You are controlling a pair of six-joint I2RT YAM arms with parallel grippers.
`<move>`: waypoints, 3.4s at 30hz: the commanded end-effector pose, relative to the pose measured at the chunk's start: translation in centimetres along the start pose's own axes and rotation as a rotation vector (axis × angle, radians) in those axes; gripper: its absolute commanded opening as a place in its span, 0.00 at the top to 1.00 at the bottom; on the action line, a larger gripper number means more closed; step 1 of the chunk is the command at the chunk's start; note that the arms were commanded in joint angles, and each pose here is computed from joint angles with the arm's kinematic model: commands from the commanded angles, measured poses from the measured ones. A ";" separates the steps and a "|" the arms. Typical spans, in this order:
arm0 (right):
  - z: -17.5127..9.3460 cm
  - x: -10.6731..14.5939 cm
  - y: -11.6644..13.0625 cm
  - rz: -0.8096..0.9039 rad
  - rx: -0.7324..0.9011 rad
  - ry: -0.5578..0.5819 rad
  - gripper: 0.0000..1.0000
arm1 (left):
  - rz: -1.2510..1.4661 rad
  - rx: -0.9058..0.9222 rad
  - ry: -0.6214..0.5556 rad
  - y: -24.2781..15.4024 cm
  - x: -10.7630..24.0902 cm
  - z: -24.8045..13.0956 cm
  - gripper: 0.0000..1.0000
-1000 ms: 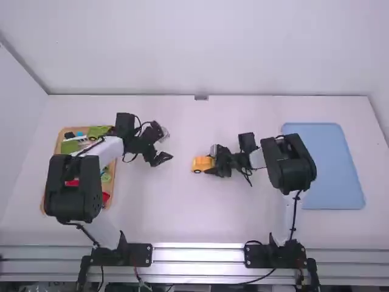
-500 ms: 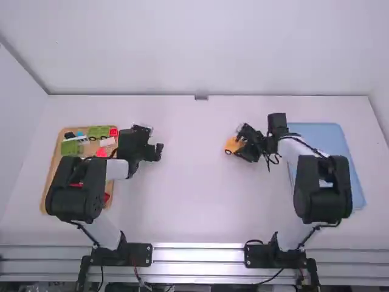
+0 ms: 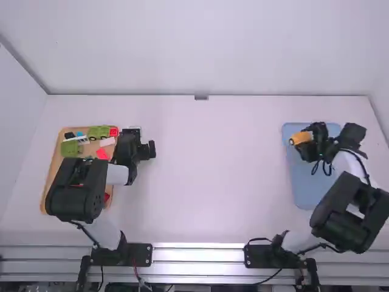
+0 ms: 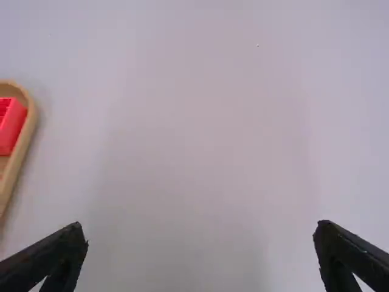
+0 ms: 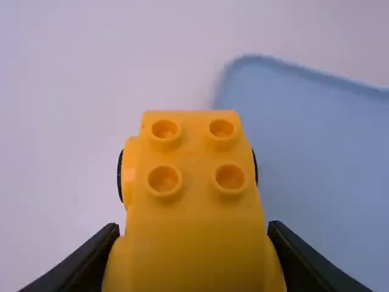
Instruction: Assemble lego blocks to make yellow taxi
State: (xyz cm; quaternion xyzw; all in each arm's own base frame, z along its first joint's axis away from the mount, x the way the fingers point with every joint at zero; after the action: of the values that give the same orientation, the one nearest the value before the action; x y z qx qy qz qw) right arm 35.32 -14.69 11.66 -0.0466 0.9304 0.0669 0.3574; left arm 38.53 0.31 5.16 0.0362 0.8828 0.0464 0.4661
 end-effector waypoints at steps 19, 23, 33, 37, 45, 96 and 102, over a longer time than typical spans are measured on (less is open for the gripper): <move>1.1 7.9 -3.6 0.323 0.240 -0.053 0.42 | -0.003 0.000 -0.009 -0.3 -0.2 -0.4 0.01; 1.0 7.9 -3.7 0.352 0.249 -0.055 0.26 | 0.001 0.005 0.001 -0.5 -0.1 -0.4 0.01; 0.3 7.0 -3.3 0.404 0.249 -0.077 0.02 | 0.012 0.007 -0.023 -0.6 -1.0 -1.0 0.01; -1.3 5.9 -2.8 0.362 0.308 -0.078 0.02 | 0.157 0.028 -0.066 -1.7 -3.2 -3.0 0.01; -5.1 2.1 1.3 0.253 0.318 -0.145 0.02 | 0.350 0.053 -0.262 -3.6 -9.2 -9.7 0.01; -6.6 10.5 16.6 0.181 0.100 -0.523 0.79 | 0.075 -0.004 -0.349 0.2 3.9 -18.6 0.78; -8.0 9.3 16.8 0.170 0.091 -0.619 0.88 | 0.072 -0.019 -0.441 0.4 2.6 -19.8 0.87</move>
State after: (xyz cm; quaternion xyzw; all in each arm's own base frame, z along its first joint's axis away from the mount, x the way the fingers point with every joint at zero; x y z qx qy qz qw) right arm 21.00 0.24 12.92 0.0675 0.7842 0.0645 0.6135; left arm 20.85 0.04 14.14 0.0742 0.7622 0.0656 0.6397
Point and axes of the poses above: each hand's point on the last joint's axis, 136 mm out from that joint toward the fingers, its own z axis out along the fingers, its own y axis along the line the jaws close on, x = y × z, the point moved 4 cm from there along -z, back along the fingers, and after that the axes turned 11 degrees about z, right-handed, at the moved point
